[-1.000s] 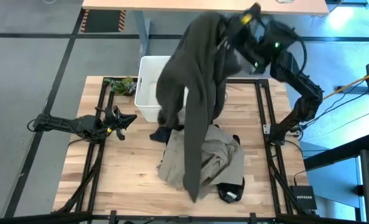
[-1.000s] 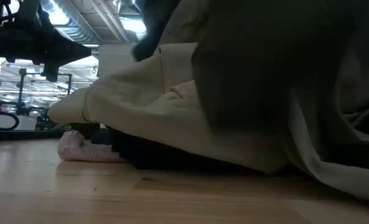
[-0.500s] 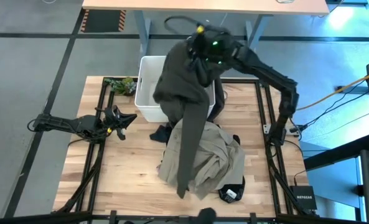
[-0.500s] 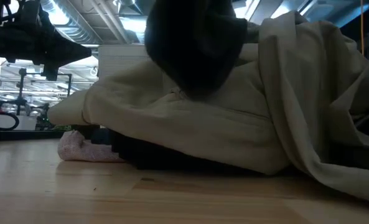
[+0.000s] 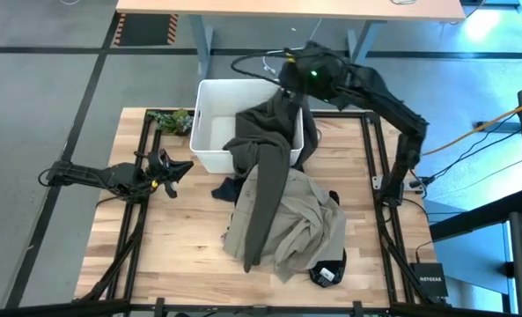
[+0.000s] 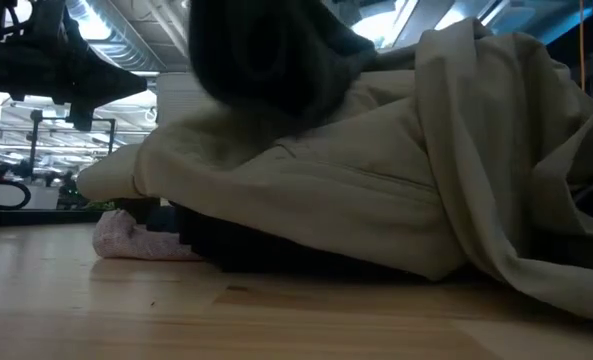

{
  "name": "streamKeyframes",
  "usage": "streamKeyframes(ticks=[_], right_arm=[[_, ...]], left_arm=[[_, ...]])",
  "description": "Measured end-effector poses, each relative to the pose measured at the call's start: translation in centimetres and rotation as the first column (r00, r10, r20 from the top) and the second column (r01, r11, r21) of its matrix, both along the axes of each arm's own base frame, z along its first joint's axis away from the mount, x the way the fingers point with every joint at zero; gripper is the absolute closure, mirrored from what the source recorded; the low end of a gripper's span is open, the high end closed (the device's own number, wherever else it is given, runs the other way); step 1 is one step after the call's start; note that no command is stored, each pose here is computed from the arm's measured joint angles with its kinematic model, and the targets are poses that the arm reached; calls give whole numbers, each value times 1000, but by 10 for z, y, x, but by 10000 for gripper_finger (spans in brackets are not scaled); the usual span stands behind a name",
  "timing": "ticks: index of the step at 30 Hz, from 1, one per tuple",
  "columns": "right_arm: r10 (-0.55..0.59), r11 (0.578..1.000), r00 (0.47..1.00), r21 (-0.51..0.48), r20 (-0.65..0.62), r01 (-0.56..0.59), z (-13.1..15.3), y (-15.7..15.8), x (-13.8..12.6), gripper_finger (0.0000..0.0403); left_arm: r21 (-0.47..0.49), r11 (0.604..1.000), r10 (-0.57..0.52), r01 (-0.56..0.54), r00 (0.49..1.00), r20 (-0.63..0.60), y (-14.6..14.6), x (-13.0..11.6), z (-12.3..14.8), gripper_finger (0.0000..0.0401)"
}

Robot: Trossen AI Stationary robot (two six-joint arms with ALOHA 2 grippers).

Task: Sort clothes
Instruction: Put the green jacket into the white bin

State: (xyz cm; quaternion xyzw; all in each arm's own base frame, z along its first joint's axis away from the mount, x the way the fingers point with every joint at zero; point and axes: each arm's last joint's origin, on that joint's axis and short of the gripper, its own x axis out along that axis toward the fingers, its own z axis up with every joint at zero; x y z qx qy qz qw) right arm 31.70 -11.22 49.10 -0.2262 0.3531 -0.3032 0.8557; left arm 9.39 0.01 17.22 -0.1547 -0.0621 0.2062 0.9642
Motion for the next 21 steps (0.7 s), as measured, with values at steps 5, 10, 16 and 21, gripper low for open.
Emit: streamKeyframes(ticks=[5,10,16,21], right_arm=[[-48,997,997,64,-61,52,0,-2,-36,206],[-85,932,996,352,-20,86,-24,-38,-62,205],[-182,841,966,480,-183,249,-93,-75,-79,205],[-156,803,963,540,-218,252,-145,-78,-84,205]], left_arm=[[-34,999,-6,7,1000,16,0,0,0,386],[-38,999,-9,10,1000,17,0,0,0,386],[-33,999,-11,11,1000,15,0,0,0,386],[-49,999,-12,13,1000,22,0,0,0,386]])
